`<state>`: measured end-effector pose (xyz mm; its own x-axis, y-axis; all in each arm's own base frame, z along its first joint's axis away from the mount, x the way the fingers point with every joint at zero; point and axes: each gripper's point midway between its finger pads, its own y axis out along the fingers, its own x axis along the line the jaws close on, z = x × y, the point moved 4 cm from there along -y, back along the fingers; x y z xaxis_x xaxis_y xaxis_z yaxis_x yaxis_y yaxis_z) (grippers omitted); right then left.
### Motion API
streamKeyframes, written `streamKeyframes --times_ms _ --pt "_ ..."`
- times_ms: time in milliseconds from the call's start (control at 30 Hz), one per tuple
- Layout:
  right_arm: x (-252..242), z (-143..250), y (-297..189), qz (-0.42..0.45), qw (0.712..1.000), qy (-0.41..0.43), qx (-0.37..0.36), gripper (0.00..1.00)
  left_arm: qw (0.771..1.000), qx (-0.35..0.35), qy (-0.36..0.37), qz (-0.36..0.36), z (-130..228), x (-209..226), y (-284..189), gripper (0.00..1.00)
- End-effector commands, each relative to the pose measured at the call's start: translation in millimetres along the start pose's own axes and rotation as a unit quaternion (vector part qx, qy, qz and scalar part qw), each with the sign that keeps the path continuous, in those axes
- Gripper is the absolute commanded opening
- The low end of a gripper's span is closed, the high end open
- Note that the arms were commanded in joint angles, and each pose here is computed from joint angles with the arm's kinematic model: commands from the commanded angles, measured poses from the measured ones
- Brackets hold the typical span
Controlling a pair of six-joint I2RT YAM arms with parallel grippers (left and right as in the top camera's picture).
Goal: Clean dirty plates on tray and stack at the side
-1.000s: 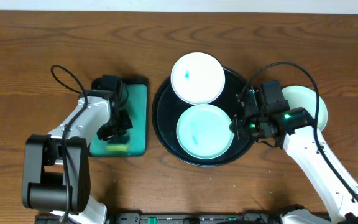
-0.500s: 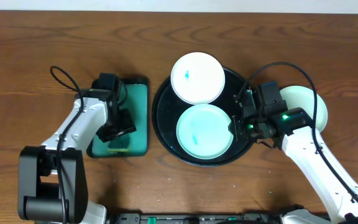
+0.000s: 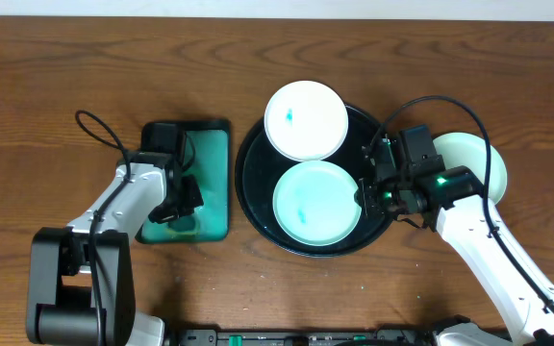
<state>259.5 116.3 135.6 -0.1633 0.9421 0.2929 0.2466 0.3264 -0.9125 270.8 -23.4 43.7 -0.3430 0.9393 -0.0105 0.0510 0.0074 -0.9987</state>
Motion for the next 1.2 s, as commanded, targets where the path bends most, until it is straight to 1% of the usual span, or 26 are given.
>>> streamKeyframes --times_ms 0,67,100,167,233,333,400,567,667,800,833,900,933,967,1000,1167 --pt "-17 -4 -5 0.074 0.995 0.071 -0.019 0.18 1.0 0.018 0.005 0.007 4 -4 -6 0.08" --pt "-34 -2 -7 0.136 0.983 0.12 -0.031 0.22 1.0 0.017 0.005 0.008 0 -6 -18 0.07" --pt "-39 -2 -7 0.15 0.98 0.126 -0.035 0.22 1.0 0.015 0.006 0.009 -3 -7 -27 0.07" --pt "-40 -4 -2 0.152 0.98 0.122 -0.031 0.25 1.0 0.008 0.006 0.012 -8 -9 -43 0.07" --pt "-35 -4 6 0.133 0.986 0.097 -0.015 0.29 1.0 -0.004 0.006 0.018 -12 -11 -62 0.07" --pt "-20 0 24 0.068 0.997 0.033 0.029 0.33 0.999 -0.028 0.007 0.029 -17 -14 -92 0.07" --pt "-16 5 36 0.041 0.997 0.016 0.056 0.35 0.998 -0.045 0.011 0.038 -18 -16 -108 0.07" --pt "-19 14 65 0.028 0.994 0.021 0.106 0.37 0.994 -0.084 0.035 0.063 -10 -28 -138 0.07" --pt "-15 18 81 -0.001 0.991 0.003 0.131 0.38 0.99 -0.081 0.061 0.101 0 -47 -145 0.07" --pt "-15 21 91 -0.007 0.99 0.001 0.14 0.37 0.988 -0.076 0.079 0.109 6 -61 -143 0.07" --pt "-15 21 93 -0.007 0.99 0.002 0.142 0.35 0.988 -0.074 0.078 0.113 7 -64 -142 0.07" --pt "-17 22 98 -0.004 0.989 0.004 0.147 0.27 0.984 -0.066 0.08 0.142 11 -78 -141 0.07" --pt "-19 23 101 0.004 0.989 0.008 0.15 0.18 0.98 -0.061 0.09 0.167 14 -89 -141 0.07" --pt "-21 24 103 0.014 0.988 0.015 0.152 0.06 0.975 -0.056 0.102 0.189 17 -99 -140 0.07" --pt "-23 25 104 0.021 0.988 0.024 0.154 0.01 0.972 -0.053 0.109 0.201 20 -108 -139 0.07" --pt "-23 27 106 0.025 0.986 0.035 0.159 0.01 0.969 -0.022 0.121 0.212 40 -147 -119 0.07"
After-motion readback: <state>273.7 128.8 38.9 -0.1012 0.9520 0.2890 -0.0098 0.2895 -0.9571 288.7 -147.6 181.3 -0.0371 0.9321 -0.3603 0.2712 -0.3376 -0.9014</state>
